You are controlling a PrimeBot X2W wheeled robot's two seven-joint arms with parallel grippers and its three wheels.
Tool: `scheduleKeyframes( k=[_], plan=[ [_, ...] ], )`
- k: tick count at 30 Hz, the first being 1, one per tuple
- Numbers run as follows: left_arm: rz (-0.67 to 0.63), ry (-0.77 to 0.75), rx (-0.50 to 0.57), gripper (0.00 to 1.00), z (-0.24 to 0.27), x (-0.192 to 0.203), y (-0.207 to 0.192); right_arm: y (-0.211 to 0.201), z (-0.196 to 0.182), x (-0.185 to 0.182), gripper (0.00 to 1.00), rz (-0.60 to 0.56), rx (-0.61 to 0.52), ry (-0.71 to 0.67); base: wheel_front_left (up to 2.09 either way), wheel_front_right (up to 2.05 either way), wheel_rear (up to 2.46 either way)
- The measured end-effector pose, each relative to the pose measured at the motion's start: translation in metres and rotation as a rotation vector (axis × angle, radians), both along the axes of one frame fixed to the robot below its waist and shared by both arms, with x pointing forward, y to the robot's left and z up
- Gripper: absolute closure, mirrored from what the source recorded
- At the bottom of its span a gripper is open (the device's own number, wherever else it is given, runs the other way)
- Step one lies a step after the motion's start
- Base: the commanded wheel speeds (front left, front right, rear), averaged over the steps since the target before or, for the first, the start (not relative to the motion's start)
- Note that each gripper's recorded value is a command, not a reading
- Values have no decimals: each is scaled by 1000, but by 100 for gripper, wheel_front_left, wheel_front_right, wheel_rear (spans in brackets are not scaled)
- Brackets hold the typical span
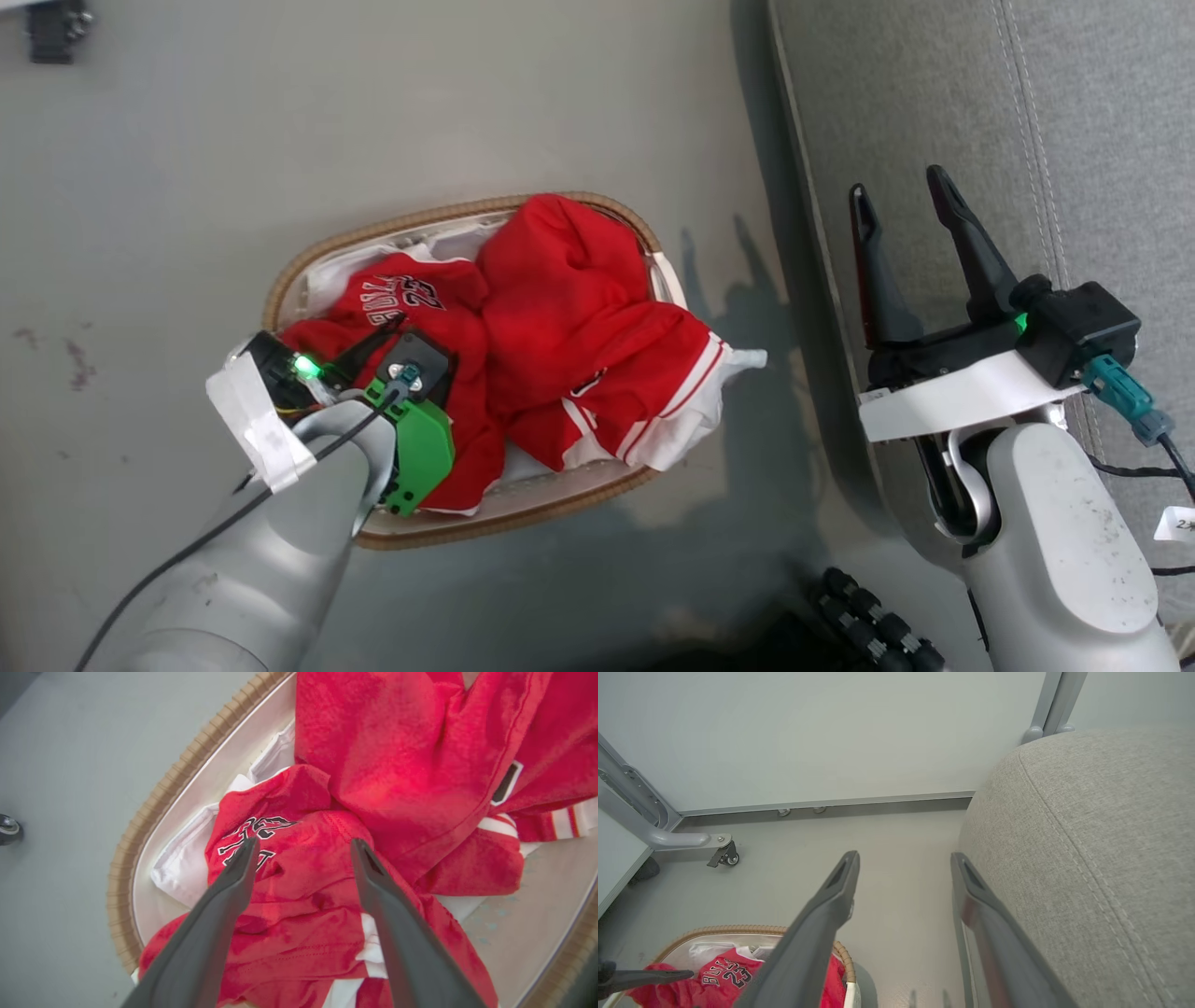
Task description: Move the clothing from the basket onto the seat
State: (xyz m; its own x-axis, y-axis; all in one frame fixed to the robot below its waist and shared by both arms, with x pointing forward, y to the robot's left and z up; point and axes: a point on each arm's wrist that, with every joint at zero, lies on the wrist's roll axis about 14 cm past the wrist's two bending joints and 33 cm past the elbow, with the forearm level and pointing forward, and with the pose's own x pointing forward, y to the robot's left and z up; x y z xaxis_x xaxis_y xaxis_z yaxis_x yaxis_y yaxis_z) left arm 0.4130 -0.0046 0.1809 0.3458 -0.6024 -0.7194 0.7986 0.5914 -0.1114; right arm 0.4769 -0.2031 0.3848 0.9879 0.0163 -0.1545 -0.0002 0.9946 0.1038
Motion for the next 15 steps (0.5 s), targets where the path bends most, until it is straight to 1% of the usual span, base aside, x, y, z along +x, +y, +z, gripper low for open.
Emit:
scheduleKeyframes(
  k=[12, 15],
  plan=[
    [-98, 114, 149, 0, -55, -4, -1, -4, -29, -11, 0, -2, -9, 84, 0, 0, 0],
    [-98, 131, 196, 0, -65, -5, 2, -3, -33, -12, 0, 3, -12, 96, 0, 0, 0]
  ],
)
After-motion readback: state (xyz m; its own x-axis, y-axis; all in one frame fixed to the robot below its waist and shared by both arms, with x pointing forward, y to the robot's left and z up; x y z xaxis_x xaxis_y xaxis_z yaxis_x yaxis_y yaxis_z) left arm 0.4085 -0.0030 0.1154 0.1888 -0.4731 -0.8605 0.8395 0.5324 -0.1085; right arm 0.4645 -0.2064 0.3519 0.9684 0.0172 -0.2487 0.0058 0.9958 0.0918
